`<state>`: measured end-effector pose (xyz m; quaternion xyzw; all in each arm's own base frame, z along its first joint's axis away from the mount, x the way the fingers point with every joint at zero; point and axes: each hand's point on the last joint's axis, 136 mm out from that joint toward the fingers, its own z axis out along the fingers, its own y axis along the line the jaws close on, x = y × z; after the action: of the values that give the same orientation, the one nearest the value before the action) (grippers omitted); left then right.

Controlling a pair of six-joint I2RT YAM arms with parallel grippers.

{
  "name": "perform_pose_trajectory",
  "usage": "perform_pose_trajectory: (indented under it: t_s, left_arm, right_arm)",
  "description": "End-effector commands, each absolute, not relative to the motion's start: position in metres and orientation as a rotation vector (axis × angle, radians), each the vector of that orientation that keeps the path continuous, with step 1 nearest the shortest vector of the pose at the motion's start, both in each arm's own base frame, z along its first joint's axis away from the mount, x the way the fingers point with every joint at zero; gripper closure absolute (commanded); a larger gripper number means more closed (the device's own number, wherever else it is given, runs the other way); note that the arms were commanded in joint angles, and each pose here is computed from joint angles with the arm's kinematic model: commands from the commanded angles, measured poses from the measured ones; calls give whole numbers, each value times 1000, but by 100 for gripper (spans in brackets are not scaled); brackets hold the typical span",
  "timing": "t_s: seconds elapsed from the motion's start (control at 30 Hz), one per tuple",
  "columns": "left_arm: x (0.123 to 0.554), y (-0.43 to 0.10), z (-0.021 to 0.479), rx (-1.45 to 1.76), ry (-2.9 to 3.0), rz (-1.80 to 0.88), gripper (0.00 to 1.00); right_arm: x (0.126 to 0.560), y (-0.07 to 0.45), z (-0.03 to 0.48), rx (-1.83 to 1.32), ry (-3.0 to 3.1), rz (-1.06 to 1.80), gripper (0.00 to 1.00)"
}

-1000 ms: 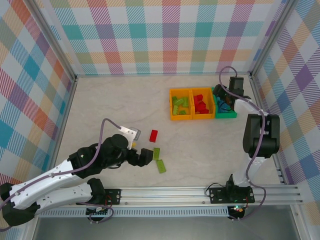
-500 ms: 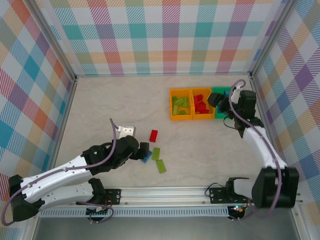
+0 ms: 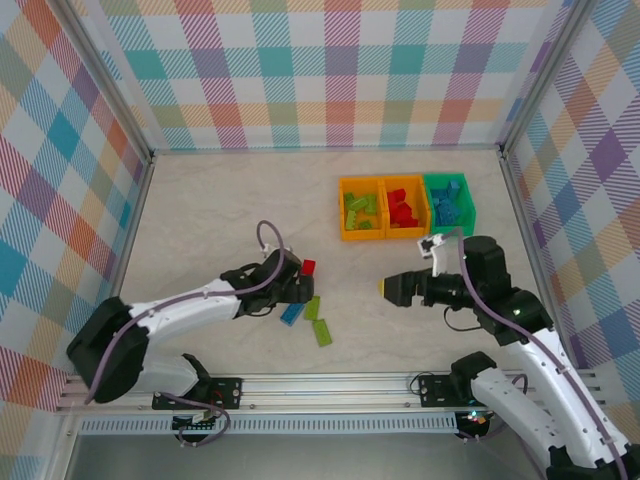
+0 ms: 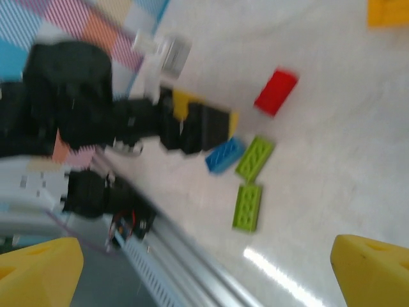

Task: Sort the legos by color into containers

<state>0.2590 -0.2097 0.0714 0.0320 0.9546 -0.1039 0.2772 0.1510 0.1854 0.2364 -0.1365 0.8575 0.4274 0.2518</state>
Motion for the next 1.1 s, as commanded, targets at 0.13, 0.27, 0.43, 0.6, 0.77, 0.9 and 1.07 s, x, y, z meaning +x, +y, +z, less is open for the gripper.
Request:
perform_pose_trajectory:
  t_s: [0.13, 0.27, 0.43, 0.6, 0.77, 0.9, 1.07]
  left_arm:
    - [309, -242, 49, 129, 2574, -193, 9]
    - [321, -247, 35, 135, 2592, -135, 28]
    - [319, -250, 19, 149, 2632, -123, 56]
    - [315, -253, 20, 173, 2632, -165, 78]
    - [309, -285, 68, 243, 2555, -399, 80]
    - [304, -330, 122, 343, 2432, -573, 77]
    - [337, -377, 168, 407, 2280, -598, 75]
  right_arm:
    - [111, 202, 200, -520, 2575, 1065, 0]
    - [111, 216, 197, -566, 2572, 1060, 0]
    - [116, 220, 194, -557, 2559, 1050, 0]
    - [119, 221, 191, -554, 2561, 1027, 0]
    - [135, 204, 189, -494, 2546, 855, 0]
    - [147, 201, 191, -471, 2500, 796, 0]
    - [167, 189, 202, -390, 2375, 713, 0]
